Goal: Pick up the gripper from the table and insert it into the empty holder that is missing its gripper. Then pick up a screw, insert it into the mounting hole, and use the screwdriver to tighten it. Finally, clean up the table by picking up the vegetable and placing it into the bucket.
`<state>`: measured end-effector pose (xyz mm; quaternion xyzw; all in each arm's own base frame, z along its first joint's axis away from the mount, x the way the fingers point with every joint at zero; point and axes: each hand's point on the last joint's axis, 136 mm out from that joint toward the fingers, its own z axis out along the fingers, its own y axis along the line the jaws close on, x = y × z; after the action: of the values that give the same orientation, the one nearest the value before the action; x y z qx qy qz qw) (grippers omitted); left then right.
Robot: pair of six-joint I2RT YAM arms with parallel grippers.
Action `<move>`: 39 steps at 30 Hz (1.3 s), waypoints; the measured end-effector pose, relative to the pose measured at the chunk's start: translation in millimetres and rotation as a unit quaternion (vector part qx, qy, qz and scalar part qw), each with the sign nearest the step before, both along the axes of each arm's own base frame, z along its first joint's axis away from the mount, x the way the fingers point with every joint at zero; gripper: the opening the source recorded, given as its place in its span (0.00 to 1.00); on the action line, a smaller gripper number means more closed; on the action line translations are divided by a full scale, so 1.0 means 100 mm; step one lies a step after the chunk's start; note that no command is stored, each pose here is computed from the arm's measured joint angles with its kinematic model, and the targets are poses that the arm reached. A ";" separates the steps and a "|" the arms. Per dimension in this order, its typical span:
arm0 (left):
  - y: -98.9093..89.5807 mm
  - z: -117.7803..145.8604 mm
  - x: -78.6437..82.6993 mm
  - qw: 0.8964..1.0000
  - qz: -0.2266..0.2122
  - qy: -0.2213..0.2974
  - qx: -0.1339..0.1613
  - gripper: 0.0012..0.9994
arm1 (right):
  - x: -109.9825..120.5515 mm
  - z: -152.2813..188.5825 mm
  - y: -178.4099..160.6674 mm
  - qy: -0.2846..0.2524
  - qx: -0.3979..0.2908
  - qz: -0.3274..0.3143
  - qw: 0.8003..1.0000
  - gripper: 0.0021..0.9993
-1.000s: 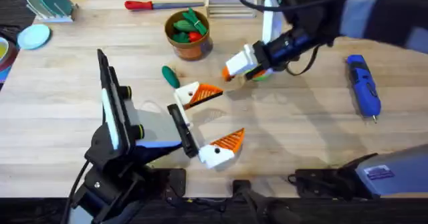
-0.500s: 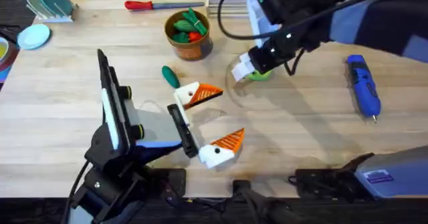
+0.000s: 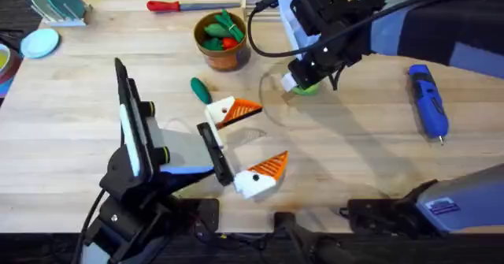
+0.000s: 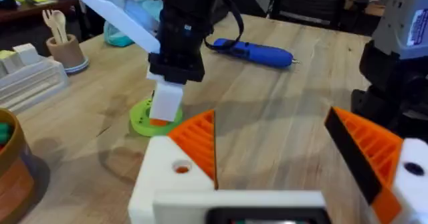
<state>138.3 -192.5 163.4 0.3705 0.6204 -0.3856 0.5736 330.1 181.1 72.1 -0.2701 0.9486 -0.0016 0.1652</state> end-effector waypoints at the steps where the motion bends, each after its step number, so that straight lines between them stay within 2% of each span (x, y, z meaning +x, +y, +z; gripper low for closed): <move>1: 0.00 0.00 0.00 1.000 0.000 0.000 0.000 0.99 | 0.00 0.00 -0.01 0.000 -0.002 -0.001 1.000 0.43; 8: 0.00 0.00 0.00 1.000 0.000 0.000 0.000 0.99 | -0.02 -0.05 -0.04 0.007 -0.013 -0.004 1.000 0.27; 23: 0.00 0.00 0.00 1.000 0.000 0.000 0.000 0.99 | -0.06 -0.06 -0.02 0.014 -0.010 0.000 1.000 0.27; 33: 0.00 0.00 0.00 1.000 0.000 0.000 0.000 0.99 | -0.05 -0.16 0.00 0.023 -0.012 0.001 1.000 0.14; 39: 0.00 0.00 0.00 1.000 0.000 0.000 0.000 0.99 | -0.04 -0.16 0.01 0.023 -0.010 0.001 1.000 0.10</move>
<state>138.3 -192.5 163.4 0.3705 0.6204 -0.3856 0.5736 325.8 182.1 56.0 -0.2730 0.9517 -0.0048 0.1407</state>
